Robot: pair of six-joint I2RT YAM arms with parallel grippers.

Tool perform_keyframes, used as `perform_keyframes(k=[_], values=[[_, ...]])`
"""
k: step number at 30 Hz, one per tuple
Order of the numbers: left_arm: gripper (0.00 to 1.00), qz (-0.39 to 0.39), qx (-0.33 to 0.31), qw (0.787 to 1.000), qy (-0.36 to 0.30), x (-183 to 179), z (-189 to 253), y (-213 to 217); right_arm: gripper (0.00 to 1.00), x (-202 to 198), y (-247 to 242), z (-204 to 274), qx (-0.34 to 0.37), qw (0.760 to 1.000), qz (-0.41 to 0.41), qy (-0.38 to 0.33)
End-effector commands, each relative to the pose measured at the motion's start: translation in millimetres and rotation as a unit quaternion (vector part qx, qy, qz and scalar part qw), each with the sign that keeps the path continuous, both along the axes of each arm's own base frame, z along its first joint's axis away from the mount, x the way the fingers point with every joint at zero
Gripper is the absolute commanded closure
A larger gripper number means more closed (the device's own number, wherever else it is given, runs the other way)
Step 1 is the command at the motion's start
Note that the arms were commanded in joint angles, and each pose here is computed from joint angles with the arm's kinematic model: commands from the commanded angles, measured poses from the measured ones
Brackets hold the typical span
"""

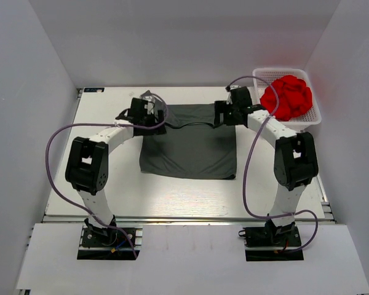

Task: Fold and stack the t-shirts
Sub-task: Flatten out the tshirt

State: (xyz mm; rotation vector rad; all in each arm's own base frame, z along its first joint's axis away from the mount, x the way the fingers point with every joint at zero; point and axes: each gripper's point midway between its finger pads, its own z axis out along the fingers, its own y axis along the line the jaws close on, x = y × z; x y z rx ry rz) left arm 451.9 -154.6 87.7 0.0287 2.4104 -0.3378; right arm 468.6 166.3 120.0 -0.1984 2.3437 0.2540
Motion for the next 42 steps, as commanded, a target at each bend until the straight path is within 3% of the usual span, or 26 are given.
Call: perform_keyframes(k=[1,7,14,20,26,29,34,37,38,40,41,42], values=[[0.00,-0.050,-0.075,0.996,0.019,-45,7,-35,0.10,-36,22,-40,0.049,0.995,0.005,0.091],[0.00,-0.037,-0.095,0.992,0.075,-93,-30,-31,0.10,-83,10,-82,0.052,0.987,-0.018,0.152],[0.00,0.030,-0.054,0.993,0.098,-97,-58,-4,0.10,-160,7,-97,0.077,0.975,-0.001,0.210],[0.00,0.036,-0.025,0.998,0.053,-36,-52,-4,0.10,-282,15,-120,0.096,0.938,0.076,0.323],[0.00,-0.027,-0.038,0.999,-0.004,29,-28,-38,0.10,-371,36,-85,0.114,0.899,0.207,0.368],[0.00,-0.051,-0.054,0.997,-0.033,42,-7,-49,0.10,-374,52,-55,0.136,0.904,0.262,0.308],[0.00,-0.044,-0.042,0.995,-0.080,35,40,-38,0.10,-297,64,-18,0.061,0.952,0.249,0.167],[0.00,0.004,-0.014,0.997,-0.074,7,51,-11,0.10,-228,76,8,0.017,0.977,0.199,0.074],[0.00,0.030,-0.009,0.998,-0.049,-10,35,-1,0.10,-204,68,10,-0.015,0.986,0.162,0.044],[0.00,0.053,-0.014,0.997,-0.048,-28,41,12,0.10,-174,79,5,-0.036,0.989,0.141,0.033],[0.00,0.089,0.007,0.996,-0.025,-44,24,28,0.10,-155,84,19,-0.046,0.990,0.136,0.005],[0.00,0.105,0.014,0.994,-0.020,-51,21,34,0.10,-148,87,4,-0.063,0.989,0.132,0.019]])
